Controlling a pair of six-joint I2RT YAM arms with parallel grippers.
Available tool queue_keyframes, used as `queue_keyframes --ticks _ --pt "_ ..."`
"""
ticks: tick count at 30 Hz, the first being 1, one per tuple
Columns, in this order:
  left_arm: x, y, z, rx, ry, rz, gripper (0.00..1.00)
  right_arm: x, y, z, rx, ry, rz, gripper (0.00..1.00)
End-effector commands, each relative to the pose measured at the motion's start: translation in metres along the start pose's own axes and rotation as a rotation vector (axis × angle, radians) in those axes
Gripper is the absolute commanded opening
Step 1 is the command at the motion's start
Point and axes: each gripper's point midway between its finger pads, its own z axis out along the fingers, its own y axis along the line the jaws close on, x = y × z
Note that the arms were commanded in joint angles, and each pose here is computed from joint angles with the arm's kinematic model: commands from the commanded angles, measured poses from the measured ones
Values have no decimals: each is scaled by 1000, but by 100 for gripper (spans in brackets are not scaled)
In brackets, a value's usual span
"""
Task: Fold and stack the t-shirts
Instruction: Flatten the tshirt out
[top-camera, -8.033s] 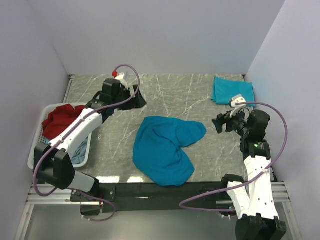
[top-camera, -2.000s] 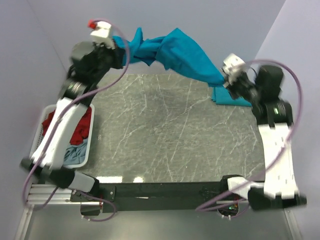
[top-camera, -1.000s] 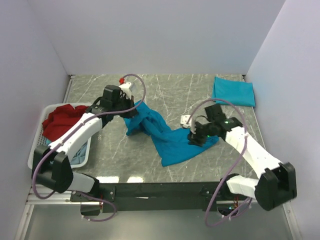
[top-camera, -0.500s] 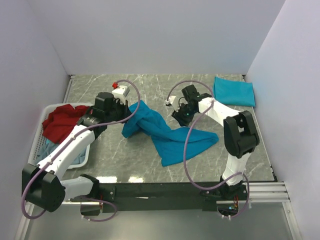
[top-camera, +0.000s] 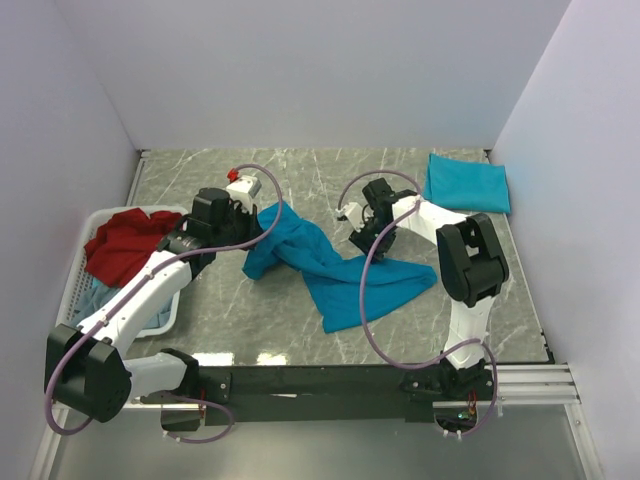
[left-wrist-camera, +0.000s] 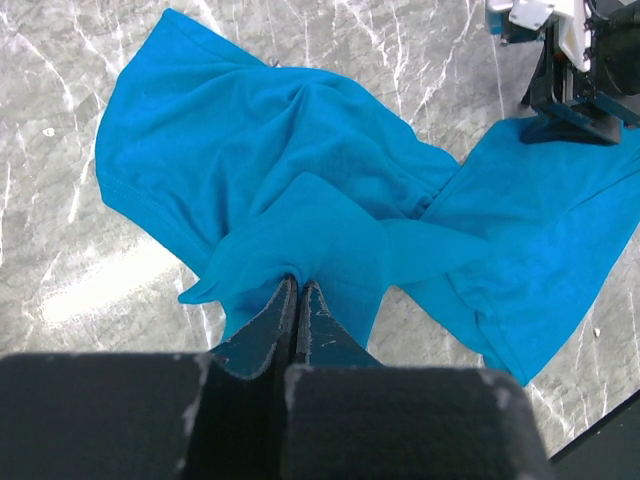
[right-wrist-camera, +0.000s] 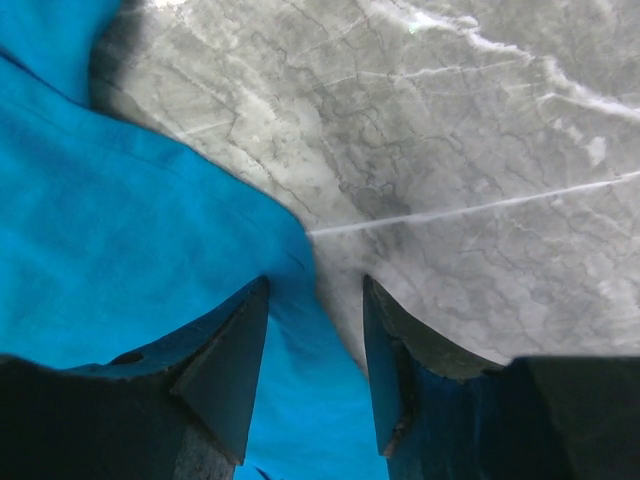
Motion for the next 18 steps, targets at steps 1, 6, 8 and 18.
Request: queue_keyframes --ticks 1,6,8,18 --pt "-9 -2 0 14 -37 22 0 2 2 4 -27 19 35 46" --pt "-17 -2 -4 6 -66 13 0 -5 5 -8 -45 1 28 14" --pt "-33 -3 -12 -4 -101 19 0 -16 -7 -32 42 -47 16 7" --pt "-189 -22 -149 -111 -598 97 0 -93 -27 -340 595 -662 -189 0"
